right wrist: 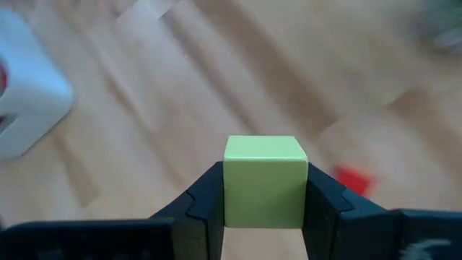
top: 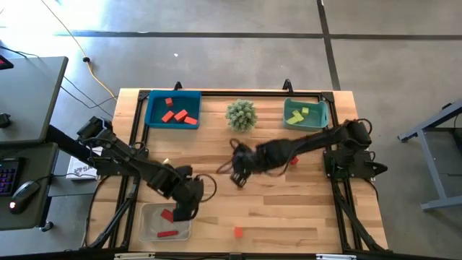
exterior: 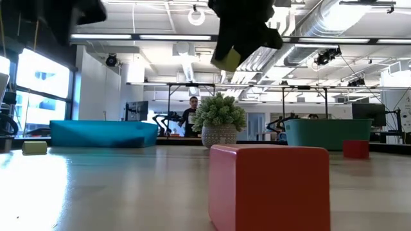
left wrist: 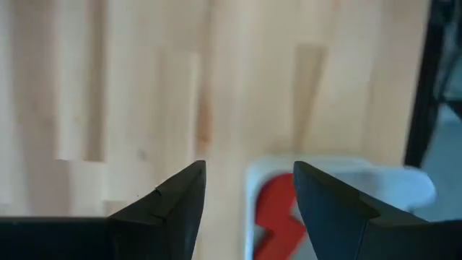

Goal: Sort & place blocks by color
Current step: Put the light green block into the green bin

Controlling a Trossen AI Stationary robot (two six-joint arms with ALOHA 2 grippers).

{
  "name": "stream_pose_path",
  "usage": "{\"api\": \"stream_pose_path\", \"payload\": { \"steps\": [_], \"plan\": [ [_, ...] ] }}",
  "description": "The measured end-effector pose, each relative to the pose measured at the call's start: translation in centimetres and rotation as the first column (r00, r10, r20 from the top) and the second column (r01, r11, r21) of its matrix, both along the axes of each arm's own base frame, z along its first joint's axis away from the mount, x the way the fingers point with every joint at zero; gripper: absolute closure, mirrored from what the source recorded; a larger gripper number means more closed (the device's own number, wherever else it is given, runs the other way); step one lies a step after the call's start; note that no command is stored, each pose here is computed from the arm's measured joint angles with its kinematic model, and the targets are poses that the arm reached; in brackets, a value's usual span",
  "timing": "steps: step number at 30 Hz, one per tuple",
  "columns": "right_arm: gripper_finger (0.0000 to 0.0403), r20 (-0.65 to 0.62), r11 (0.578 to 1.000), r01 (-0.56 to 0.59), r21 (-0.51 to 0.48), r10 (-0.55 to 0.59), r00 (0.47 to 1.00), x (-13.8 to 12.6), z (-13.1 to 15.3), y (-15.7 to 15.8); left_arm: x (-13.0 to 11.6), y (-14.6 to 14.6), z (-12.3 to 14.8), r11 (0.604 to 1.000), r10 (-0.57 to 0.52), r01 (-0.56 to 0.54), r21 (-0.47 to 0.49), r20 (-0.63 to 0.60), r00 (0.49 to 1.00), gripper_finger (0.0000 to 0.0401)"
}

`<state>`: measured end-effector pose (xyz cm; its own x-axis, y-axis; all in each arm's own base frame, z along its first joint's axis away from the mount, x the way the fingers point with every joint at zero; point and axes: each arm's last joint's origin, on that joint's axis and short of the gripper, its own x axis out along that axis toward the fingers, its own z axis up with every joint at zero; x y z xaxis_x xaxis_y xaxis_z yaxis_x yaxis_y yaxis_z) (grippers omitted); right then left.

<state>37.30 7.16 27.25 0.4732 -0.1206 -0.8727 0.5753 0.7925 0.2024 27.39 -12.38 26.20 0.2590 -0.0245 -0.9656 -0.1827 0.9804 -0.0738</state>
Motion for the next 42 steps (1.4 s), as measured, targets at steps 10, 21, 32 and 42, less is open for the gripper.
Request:
{"api": "stream_pose_path", "payload": {
  "steps": [10,21,32,42],
  "plan": [
    [0.0297,-0.036,0.979,0.083,-0.184,-0.091,0.995,-3.4,4.3,-7.7,1.3,4.6,0.8,0.991,0.096,-0.102,0.084,0.070,0.993,0.0202],
    [0.0297,-0.199,0.920,0.209,-0.332,-0.285,0.938,-7.9,5.8,-15.0,2.6,8.4,1.0,0.975,0.177,-0.191,0.112,0.122,0.977,0.0202],
    [0.0297,-0.369,0.895,0.272,-0.355,-0.401,0.838,-11.5,5.4,-21.1,5.2,11.1,2.3,0.975,0.157,-0.204,0.086,0.378,0.912,0.0202],
    [0.0297,-0.500,0.917,0.316,-0.242,-0.397,0.770,-15.0,1.5,-25.5,6.6,13.7,3.4,0.979,0.069,-0.158,0.125,0.529,0.846,0.0202]
  ]
}}
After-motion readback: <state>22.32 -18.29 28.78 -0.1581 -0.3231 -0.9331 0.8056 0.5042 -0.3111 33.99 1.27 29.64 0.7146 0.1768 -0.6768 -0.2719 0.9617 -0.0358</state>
